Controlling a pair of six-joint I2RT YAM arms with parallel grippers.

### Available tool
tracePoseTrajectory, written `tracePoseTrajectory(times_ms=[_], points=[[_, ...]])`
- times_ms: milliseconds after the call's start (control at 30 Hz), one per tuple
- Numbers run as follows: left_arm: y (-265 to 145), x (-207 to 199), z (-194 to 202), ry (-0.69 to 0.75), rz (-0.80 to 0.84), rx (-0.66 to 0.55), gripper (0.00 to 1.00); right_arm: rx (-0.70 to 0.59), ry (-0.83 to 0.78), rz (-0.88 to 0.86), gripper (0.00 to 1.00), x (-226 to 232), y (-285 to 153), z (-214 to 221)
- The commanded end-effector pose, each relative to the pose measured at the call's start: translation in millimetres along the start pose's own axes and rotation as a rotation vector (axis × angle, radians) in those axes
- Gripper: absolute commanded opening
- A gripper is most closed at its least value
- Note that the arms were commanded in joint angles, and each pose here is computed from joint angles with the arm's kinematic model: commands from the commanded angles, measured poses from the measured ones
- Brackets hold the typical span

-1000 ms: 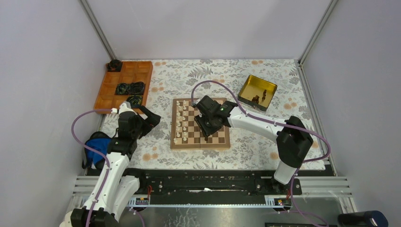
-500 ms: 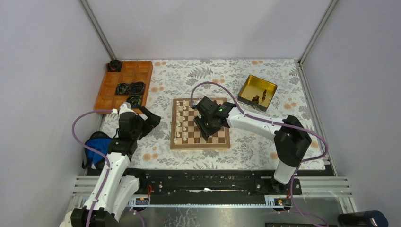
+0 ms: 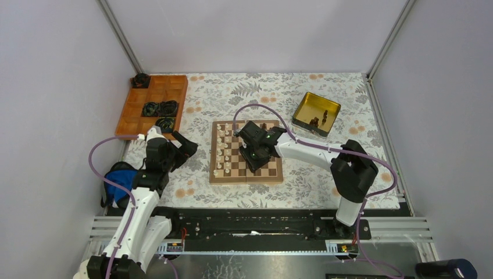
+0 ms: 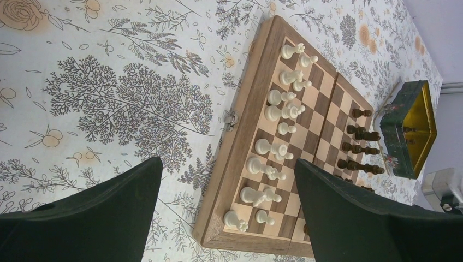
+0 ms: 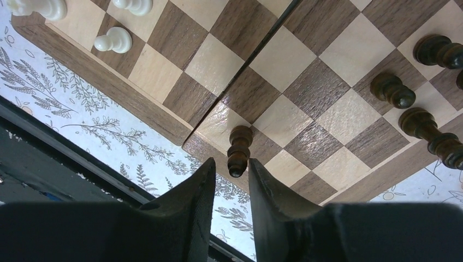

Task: Set up the chess pieces on the board
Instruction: Pick up the chess piece from the chessboard.

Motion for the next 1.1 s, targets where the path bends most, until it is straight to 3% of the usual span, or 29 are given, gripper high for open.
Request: tracePoseTrajectory(times_ms=[0, 333, 1067], points=[[3.3, 0.3, -6.6, 0.002, 0.002, -0.04, 0.99, -0.003, -0.028, -0.01, 0.32, 4.4, 4.2, -1.2], [3.5, -0.7, -8.6, 0.006, 0.003, -0.043, 0.99, -0.024, -0.025, 0.028, 0.1, -0.3, -1.1, -4.5], [-3.2, -2.8, -10.5, -0.013, 0.018, -0.065, 0.99, -0.161, 0.126, 0.254, 0.01, -41.6, -42.8, -24.5]])
Point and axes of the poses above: each gripper's point midway between its finger pads, its own y axis out along the fingers, its own x axis along the line the jaws close on, z = x × y, the point moved 3 cm from there along -y, back along the fingers, and after that the axes turned 11 degrees about y, right-handed, at the moved point
